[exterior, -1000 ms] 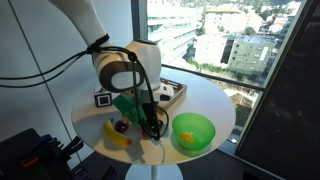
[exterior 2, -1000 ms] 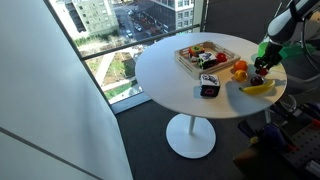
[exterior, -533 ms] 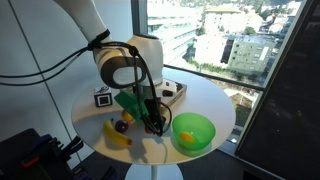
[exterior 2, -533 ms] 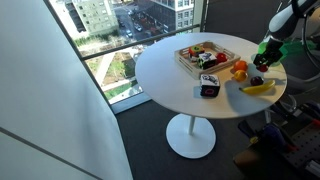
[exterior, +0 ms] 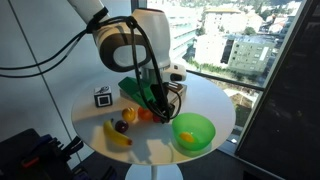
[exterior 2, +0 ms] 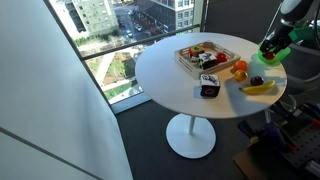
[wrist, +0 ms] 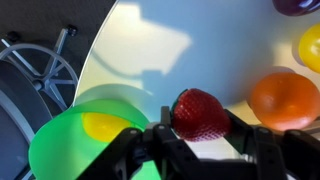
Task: Pick up the strawberry on the table and put it in the green bowl
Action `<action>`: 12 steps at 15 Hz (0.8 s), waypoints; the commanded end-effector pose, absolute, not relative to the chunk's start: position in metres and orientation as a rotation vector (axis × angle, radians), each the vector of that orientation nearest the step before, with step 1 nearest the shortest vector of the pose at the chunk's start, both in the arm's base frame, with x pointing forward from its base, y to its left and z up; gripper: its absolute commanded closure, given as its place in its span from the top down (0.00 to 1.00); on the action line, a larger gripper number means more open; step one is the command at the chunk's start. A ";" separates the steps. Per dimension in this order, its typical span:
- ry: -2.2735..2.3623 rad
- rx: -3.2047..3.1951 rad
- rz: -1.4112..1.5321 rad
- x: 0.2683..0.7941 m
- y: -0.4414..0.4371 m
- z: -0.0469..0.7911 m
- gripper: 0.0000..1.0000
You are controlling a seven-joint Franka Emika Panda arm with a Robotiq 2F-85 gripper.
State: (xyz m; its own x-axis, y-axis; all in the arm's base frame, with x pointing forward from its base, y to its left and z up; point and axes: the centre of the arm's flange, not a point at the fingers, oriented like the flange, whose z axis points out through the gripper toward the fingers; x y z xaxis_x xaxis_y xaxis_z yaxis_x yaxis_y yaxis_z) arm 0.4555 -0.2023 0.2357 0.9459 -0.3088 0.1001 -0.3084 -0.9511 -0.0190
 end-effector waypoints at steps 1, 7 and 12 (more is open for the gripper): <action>0.572 -3.065 -0.184 0.452 -0.219 0.273 0.27; 0.709 -3.049 -0.245 0.450 -0.251 0.287 0.27; 0.814 -3.040 -0.271 0.452 -0.276 0.283 0.27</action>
